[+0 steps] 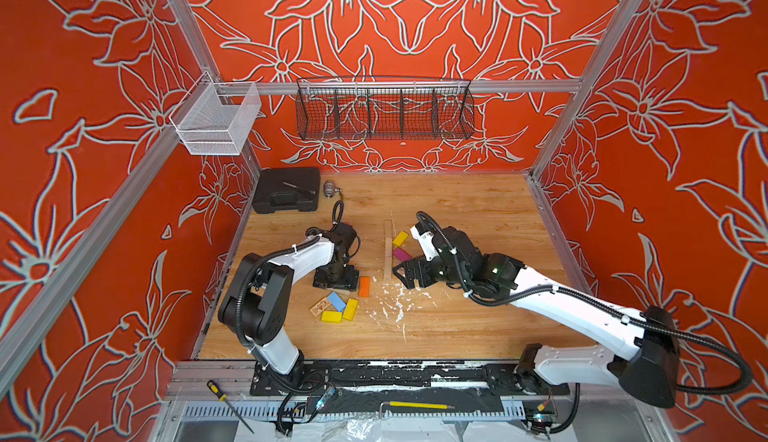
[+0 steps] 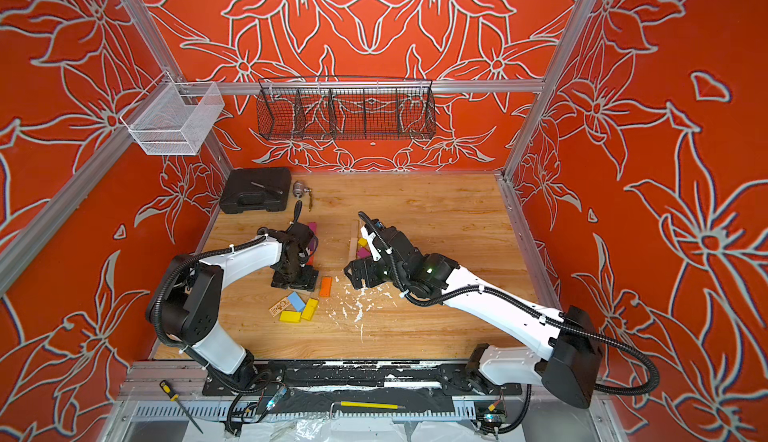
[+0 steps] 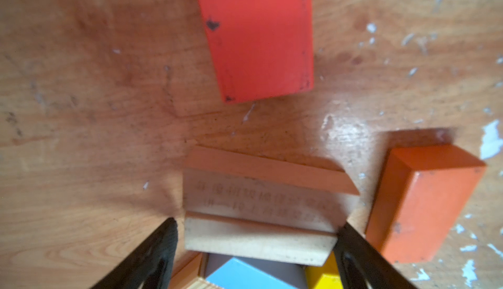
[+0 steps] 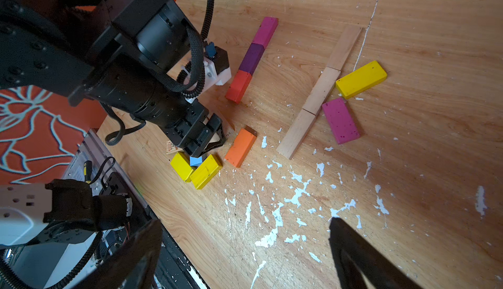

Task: Assemble the letter k with building blocks
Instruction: Pick up the building block from the center of the board.

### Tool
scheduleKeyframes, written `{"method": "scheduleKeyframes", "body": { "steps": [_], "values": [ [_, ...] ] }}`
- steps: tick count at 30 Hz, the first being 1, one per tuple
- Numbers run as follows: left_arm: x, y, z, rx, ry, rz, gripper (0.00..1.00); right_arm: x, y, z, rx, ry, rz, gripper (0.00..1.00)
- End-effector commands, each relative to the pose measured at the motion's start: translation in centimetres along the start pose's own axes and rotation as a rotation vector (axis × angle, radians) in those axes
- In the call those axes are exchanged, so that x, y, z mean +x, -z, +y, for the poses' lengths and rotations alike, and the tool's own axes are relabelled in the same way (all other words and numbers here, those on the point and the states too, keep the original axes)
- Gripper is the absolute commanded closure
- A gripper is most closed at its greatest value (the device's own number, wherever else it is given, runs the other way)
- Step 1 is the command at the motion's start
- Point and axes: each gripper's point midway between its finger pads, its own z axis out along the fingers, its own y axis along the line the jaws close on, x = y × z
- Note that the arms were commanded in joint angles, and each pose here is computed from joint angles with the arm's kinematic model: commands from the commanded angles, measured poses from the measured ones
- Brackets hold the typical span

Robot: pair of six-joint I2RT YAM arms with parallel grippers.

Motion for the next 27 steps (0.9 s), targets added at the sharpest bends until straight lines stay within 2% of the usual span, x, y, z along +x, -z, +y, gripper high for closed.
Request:
{"method": "scheduleKeyframes", "body": {
  "steps": [1, 8, 15, 27],
  "values": [
    [0.2, -0.1, 0.6, -0.029, 0.006, 0.029, 0.17, 0.0, 0.3, -0.3, 0.02, 0.001, -0.004, 0.03],
    [0.2, -0.3, 0.7, -0.039, 0.008, 0.041, 0.14, -0.1, 0.2, -0.2, 0.017, -0.003, -0.006, 0.02],
    [0.2, -0.1, 0.7, -0.037, 0.011, 0.028, 0.26, -0.2, 0.0, -0.1, 0.014, -0.006, -0.001, 0.03],
    [0.6, 1.9, 0.2, 0.02, 0.04, -0.04, 0.29, -0.4, 0.0, 0.1, 0.009, -0.004, -0.006, 0.03]
  ]
}}
